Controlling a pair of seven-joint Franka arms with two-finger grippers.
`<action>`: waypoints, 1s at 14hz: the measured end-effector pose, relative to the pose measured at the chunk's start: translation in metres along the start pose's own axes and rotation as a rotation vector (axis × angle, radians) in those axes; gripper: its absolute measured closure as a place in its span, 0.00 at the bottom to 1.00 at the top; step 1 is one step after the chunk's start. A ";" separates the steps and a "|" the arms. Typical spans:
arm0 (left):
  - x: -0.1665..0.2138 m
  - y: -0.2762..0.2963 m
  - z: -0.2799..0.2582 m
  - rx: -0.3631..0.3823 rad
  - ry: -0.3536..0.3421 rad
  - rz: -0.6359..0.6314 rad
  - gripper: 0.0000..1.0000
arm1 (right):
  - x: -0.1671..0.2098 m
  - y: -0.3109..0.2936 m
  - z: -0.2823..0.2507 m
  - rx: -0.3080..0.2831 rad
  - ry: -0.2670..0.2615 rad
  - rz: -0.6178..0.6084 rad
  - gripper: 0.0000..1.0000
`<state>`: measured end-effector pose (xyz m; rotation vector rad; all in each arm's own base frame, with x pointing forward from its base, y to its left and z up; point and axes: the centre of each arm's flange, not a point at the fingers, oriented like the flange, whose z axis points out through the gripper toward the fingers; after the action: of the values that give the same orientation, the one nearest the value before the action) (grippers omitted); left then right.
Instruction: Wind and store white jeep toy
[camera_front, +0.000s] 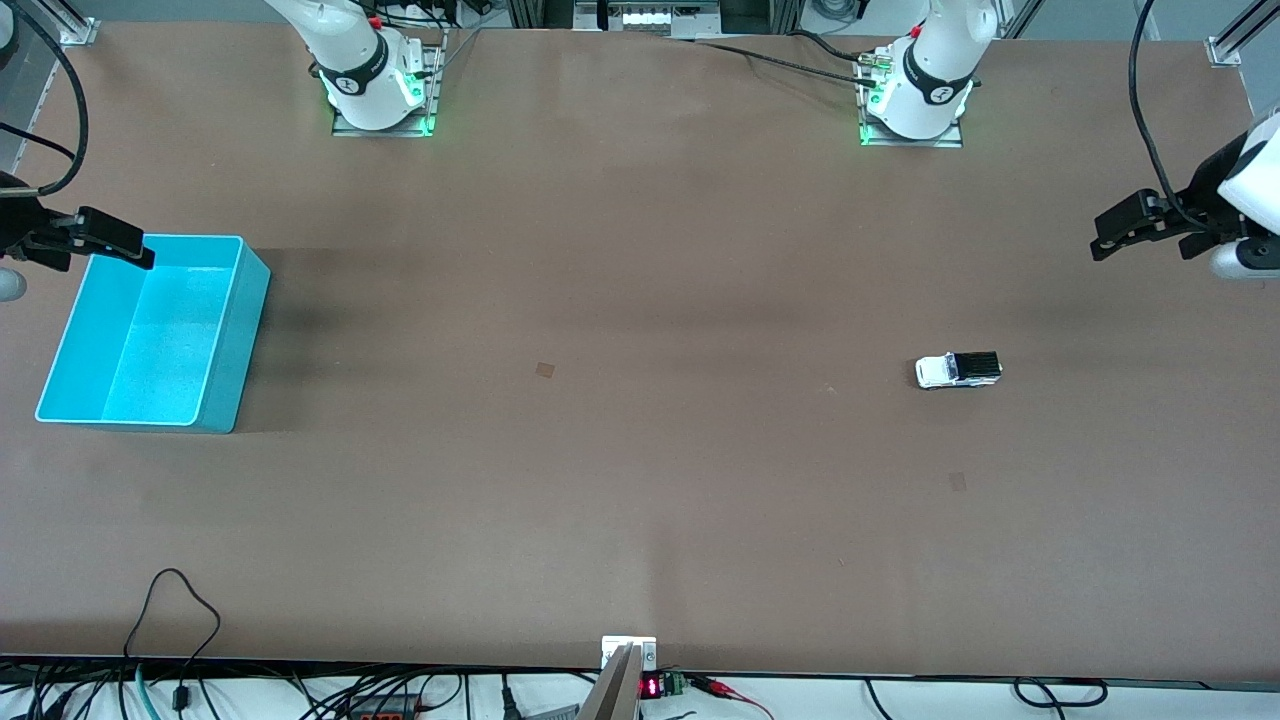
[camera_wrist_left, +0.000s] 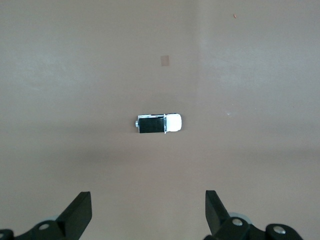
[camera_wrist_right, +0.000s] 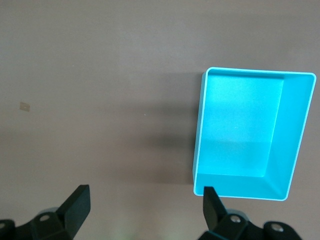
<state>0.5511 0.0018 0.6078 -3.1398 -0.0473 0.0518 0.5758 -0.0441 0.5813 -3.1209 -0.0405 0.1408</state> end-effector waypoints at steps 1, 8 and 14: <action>0.000 0.001 -0.001 0.000 0.000 0.002 0.00 | 0.000 -0.002 0.000 0.000 0.000 -0.003 0.00; 0.000 -0.005 0.000 0.000 -0.003 -0.010 0.00 | 0.000 -0.002 0.000 0.000 -0.002 -0.004 0.00; 0.022 -0.017 0.064 -0.002 -0.080 -0.159 0.00 | 0.000 -0.002 0.000 -0.001 -0.003 -0.003 0.00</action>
<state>0.5703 0.0194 0.5428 -3.1223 -0.2972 0.1767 0.5756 -0.0424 0.5811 -3.1211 -0.0449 0.1452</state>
